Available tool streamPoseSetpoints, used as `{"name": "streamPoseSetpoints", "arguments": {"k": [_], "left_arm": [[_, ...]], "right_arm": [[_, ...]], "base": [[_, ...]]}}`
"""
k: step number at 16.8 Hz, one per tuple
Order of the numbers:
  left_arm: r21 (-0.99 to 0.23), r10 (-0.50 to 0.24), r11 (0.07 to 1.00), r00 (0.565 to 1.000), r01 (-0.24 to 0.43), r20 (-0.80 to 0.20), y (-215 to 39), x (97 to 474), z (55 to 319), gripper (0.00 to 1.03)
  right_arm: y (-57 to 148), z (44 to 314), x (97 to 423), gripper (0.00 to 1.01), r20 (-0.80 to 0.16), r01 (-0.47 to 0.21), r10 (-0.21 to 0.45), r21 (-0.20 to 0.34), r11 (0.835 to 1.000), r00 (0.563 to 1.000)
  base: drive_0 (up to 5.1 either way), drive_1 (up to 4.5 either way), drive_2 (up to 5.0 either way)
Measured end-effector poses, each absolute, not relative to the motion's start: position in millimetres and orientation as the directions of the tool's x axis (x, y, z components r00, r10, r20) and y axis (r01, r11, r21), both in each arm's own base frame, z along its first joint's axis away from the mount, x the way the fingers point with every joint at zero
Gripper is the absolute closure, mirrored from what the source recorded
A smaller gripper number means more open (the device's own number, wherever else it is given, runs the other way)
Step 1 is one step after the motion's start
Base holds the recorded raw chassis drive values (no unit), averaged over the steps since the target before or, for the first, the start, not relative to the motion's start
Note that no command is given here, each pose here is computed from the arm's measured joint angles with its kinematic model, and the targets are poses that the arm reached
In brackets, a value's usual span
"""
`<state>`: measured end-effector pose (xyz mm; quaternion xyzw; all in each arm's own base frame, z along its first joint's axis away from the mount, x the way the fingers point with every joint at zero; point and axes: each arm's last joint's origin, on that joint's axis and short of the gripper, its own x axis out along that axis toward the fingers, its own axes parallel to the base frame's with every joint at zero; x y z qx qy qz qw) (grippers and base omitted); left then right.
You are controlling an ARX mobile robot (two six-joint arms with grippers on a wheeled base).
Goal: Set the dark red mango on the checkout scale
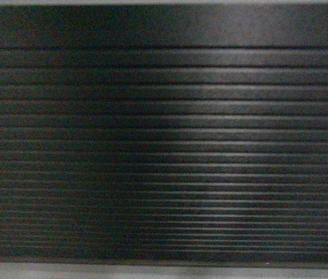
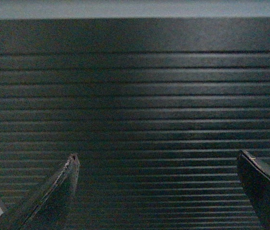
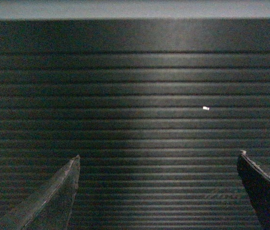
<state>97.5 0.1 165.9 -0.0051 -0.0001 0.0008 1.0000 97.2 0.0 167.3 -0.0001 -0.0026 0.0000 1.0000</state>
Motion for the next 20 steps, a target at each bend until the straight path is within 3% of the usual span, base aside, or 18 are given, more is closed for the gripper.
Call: {"name": "streamPoseSetpoints", "arguments": {"k": [20], "left_arm": [[-0.010,0.002,1.000,1.000,-0.002,-0.002,0.1,97.5,165.7,0.05]], "right_arm": [[0.0,167.1,97.2,0.03,0.003,0.000,0.000,-0.001,1.000,1.000]], "base": [[0.0,0.00,0.0]]}}
